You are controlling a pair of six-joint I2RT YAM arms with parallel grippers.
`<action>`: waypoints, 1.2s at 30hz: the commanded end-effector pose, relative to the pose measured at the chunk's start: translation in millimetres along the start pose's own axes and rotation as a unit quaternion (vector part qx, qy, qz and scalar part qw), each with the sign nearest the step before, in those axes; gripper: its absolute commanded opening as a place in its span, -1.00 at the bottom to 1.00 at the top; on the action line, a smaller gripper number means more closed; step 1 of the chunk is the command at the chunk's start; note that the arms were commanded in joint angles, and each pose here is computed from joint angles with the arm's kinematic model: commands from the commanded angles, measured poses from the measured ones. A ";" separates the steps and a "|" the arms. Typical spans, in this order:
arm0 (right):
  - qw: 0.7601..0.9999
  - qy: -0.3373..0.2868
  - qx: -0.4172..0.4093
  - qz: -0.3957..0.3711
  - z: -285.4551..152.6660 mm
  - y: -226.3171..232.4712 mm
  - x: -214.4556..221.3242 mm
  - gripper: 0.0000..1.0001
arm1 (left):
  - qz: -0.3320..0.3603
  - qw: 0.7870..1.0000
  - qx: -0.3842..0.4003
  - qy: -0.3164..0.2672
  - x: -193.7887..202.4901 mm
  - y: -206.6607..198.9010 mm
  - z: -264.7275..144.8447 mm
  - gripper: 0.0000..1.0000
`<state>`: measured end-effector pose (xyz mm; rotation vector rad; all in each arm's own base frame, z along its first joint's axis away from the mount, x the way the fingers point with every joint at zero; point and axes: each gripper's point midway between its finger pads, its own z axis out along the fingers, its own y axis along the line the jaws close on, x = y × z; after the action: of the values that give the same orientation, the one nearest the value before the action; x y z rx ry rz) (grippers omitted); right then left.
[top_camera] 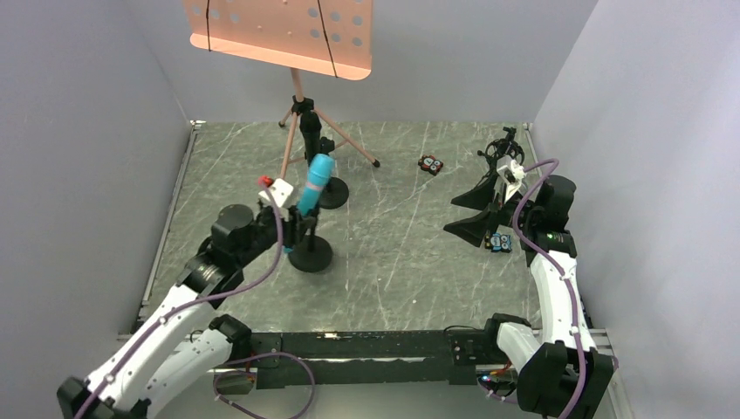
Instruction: Attach the microphones to the stand
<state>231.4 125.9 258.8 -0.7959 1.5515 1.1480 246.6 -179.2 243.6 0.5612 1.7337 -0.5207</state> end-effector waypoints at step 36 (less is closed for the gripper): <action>1.000 -0.006 -0.012 -0.012 -2.6 -2.4 -1.4 0.93 | 0.044 0.917 -0.351 -0.187 -73.6 291.7 -2.4 -0.74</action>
<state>234.5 122.7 255.4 -0.7740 1.5606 1.1582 426.9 49.9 218.0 -0.0435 1.6806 0.1241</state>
